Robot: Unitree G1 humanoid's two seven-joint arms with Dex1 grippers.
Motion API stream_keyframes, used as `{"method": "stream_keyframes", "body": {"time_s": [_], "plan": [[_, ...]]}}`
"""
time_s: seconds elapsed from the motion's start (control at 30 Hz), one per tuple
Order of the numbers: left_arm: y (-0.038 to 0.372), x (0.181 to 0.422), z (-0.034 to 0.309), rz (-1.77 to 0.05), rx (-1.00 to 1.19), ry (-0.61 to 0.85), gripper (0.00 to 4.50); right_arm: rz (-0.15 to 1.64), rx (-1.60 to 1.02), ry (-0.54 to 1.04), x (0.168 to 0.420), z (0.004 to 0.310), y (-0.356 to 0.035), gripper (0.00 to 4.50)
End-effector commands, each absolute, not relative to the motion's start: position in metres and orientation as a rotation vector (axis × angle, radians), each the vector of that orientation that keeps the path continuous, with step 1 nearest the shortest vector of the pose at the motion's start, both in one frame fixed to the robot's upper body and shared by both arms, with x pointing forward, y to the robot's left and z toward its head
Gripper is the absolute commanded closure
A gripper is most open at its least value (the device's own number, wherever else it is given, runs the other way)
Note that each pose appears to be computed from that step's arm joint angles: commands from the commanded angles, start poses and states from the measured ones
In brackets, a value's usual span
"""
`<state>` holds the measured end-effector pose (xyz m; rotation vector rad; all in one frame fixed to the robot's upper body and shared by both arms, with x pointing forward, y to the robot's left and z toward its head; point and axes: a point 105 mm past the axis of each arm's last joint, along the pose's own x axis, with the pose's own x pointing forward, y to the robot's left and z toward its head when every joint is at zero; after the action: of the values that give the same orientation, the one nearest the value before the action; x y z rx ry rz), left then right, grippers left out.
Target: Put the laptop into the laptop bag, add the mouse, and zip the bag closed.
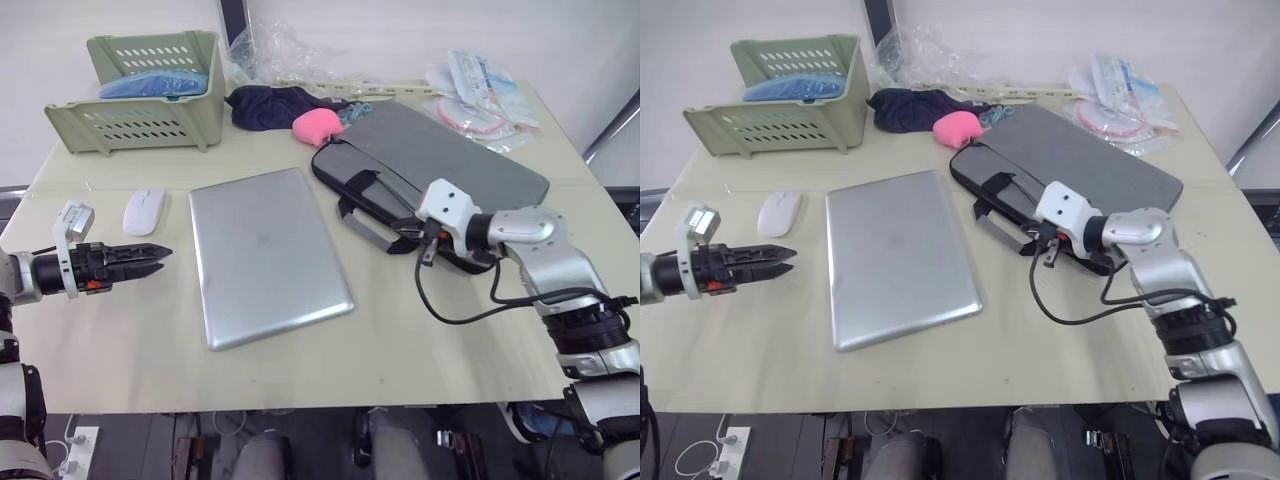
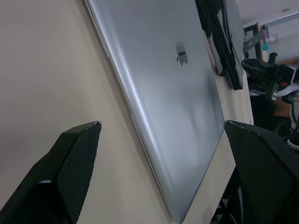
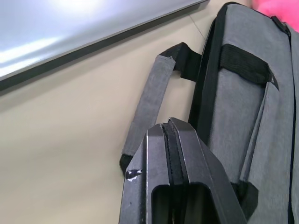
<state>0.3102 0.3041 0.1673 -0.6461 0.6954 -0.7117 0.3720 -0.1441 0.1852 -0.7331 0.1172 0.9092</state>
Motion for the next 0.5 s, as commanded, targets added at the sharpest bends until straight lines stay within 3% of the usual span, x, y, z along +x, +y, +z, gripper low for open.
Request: {"method": "stream_keyframes", "body": {"time_s": [0.03,0.13,0.5], "plan": [[0.299,0.315,0.162,-0.697,-0.654,0.747,0.00,0.893,-0.784,0.101,0.386,0.190,-0.128,4.37],[0.296,0.314,0.151,-0.682,-0.638,0.828,0.00,0.913,-0.772,0.106,0.391,0.188,-0.114,4.37],[0.270,0.331,0.150,-0.726,-0.764,0.830,0.00,0.938,-0.773,0.149,0.411,0.163,-0.083,4.37]]}}
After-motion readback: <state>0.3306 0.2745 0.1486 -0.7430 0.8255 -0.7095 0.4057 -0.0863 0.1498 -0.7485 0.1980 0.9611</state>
